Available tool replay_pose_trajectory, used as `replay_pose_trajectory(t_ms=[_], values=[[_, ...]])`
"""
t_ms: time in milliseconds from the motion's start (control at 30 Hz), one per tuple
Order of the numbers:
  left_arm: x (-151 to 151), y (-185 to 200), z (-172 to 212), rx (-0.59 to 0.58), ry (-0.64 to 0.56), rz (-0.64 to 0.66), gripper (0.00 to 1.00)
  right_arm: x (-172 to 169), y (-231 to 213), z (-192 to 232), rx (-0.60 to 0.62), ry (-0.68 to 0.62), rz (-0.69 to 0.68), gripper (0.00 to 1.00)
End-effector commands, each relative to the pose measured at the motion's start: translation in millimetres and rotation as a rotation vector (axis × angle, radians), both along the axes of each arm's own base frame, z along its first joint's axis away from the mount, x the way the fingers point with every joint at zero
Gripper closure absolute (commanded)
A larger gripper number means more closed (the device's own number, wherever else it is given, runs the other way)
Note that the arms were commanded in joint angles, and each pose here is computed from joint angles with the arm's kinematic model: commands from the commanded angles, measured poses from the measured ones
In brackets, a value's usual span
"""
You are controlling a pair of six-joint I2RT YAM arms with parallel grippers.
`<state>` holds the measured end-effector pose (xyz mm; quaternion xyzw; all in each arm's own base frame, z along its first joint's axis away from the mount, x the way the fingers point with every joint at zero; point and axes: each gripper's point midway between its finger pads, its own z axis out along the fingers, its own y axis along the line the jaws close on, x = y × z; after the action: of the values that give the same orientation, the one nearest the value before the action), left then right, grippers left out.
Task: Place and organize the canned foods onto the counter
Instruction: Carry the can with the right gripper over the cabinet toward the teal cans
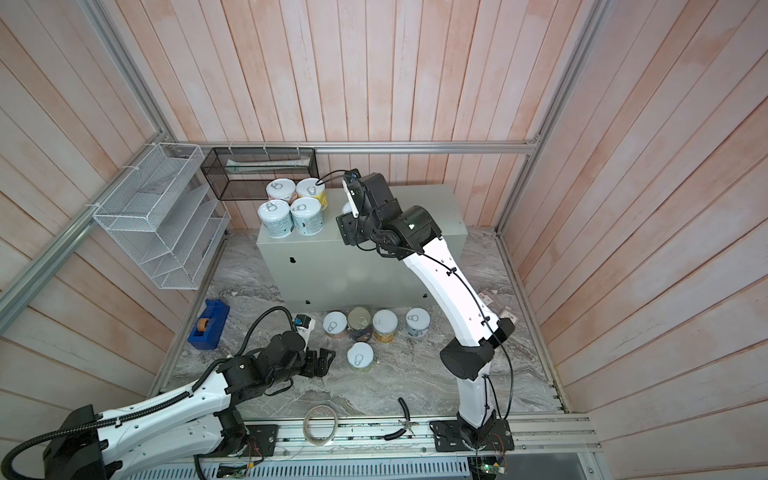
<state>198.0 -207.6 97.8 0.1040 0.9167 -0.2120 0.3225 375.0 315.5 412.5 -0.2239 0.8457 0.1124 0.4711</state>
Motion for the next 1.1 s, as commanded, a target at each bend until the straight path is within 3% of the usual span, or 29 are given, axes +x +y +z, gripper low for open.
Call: replay_pose_trajectory(t_ms=[0,200,467,767,867,1067], values=[[3,-5,7,-0.015,-0.028,-0.013,0.05,3,3,31,0.086,-0.070,0.016,1.00],[2,-6,0,-0.019,-0.010,-0.006,0.05,8,2,24,0.077,-0.050,0.005,1.00],[2,-5,-2,-0.015,-0.005,0.000,0.05,16,2,14,0.071,-0.026,0.005,0.88],[5,-4,-3,0.001,-0.008,0.013,0.05,19,0,19,0.080,-0.043,-0.004,0.49],[6,-3,-3,0.003,-0.010,0.020,0.05,21,0,18,0.081,-0.043,-0.003,0.27],[6,-2,-5,0.011,-0.007,0.022,0.05,25,4,19,0.091,-0.054,0.008,0.14]])
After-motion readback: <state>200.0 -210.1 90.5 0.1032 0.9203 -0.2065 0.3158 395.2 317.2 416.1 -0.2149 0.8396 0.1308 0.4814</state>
